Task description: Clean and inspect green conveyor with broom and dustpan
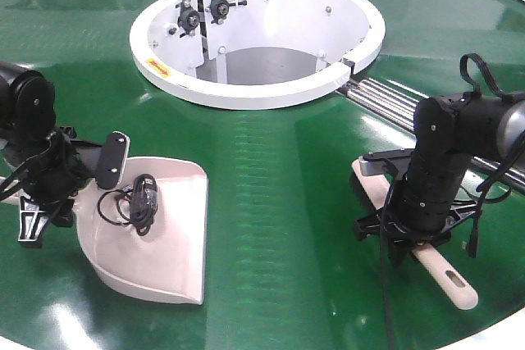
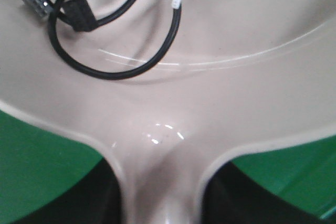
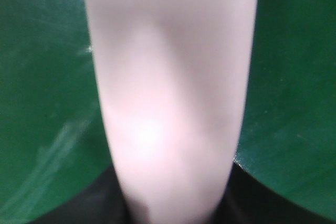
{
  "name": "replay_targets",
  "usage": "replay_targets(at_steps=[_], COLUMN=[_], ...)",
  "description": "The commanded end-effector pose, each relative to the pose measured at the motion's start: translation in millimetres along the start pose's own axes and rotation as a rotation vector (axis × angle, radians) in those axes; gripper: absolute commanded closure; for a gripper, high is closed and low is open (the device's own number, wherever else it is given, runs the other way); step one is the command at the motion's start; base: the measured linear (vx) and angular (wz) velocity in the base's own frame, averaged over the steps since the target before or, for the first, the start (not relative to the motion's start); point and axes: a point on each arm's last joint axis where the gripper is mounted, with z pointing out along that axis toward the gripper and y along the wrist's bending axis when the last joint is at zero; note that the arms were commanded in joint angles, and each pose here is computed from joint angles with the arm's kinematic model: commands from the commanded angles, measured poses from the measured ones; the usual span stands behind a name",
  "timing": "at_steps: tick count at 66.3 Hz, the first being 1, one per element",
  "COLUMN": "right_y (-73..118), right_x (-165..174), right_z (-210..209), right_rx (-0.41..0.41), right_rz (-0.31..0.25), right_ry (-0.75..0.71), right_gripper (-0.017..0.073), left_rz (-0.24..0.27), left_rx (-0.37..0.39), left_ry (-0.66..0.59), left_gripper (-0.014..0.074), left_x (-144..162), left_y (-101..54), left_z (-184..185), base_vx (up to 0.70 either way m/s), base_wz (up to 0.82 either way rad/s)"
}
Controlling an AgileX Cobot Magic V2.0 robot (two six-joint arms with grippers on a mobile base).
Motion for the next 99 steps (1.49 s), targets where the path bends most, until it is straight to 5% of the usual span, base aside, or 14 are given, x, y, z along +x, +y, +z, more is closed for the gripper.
replay_targets(at_steps=[1, 29, 61, 77, 99], right_y=[-1.9, -1.5, -1.4, -1.4, -2.3], right_x=[2.5, 3.0, 1.2, 1.2, 1.6], right_z=[-20.0, -20.0, -20.1, -20.1, -23.2], right_rx=[-0.003, -0.008, -0.009, -0.008, 0.001], right_rz=[-0.003, -0.015, -0.019, -0.024, -0.035], right_ry=[-0.054, -0.048, -0.068, -0.068, -0.079], right_gripper=[0.0475, 0.0414, 0.0189, 0.0126, 0.0124], left_rz=[-0.016, -0.016, -0.015, -0.015, -0.023], left_rx=[-0.090, -0.097, -0.080, -0.070, -0.042], left_ry=[-0.032, -0.034, -0.027, -0.019, -0.027], left_gripper=[0.0600, 0.0600, 0.0587, 0.0480, 0.0220], left_x=[-0.9, -1.1, -0.4, 1.0, 0.4], left_y=[3.5, 4.2, 2.6, 1.8, -1.1], left_z=[-22.8, -22.9, -22.8, -22.6, -23.1], base_vx=[0.00, 0.00, 0.00, 0.00, 0.00], base_wz=[0.00, 0.00, 0.00, 0.00, 0.00])
